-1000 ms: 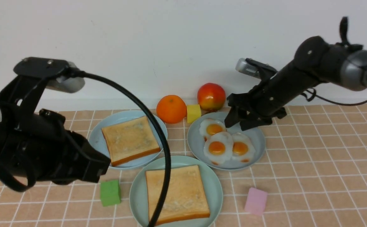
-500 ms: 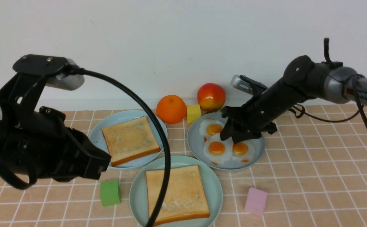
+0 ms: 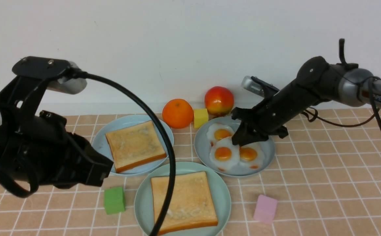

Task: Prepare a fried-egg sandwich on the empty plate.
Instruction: Use the right arm to grab a fried egg, then use the right arm to place the fried egg on the slice of bread in the middle

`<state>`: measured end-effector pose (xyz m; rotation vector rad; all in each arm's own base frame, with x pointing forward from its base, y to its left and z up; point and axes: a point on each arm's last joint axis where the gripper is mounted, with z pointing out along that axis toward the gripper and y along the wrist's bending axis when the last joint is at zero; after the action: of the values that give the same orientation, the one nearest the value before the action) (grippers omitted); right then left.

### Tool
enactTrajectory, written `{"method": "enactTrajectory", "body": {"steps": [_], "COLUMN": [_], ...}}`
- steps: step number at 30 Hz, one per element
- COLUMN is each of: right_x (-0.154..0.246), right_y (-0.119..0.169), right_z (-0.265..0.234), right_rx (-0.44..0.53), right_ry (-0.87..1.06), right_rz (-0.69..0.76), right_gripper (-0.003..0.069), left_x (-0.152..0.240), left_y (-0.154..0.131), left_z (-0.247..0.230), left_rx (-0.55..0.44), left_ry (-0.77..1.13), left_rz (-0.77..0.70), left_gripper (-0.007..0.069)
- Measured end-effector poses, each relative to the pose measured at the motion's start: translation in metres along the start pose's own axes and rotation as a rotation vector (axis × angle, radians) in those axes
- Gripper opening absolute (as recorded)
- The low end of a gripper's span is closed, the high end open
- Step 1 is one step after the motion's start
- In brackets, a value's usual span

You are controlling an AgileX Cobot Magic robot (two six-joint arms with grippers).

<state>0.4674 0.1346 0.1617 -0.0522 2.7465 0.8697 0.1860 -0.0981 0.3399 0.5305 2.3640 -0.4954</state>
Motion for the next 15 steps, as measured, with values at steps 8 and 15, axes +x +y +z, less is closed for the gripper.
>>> {"method": "enactTrajectory", "body": {"steps": [8, 15], "right_x": [-0.005, 0.016], "right_y": [0.011, 0.063], "right_z": [-0.035, -0.050], "right_rx": [-0.001, -0.088], "right_ry": [-0.037, 0.040], "right_rz": [-0.036, -0.172], "right_gripper": [0.0073, 0.0073], "left_x": [0.007, 0.019], "left_y": [0.002, 0.004], "left_z": [-0.028, -0.051], "left_rx": [-0.091, -0.176], "left_ry": [-0.060, -0.067], "left_rz": [-0.051, -0.145], "left_gripper": [-0.0013, -0.0013]}}
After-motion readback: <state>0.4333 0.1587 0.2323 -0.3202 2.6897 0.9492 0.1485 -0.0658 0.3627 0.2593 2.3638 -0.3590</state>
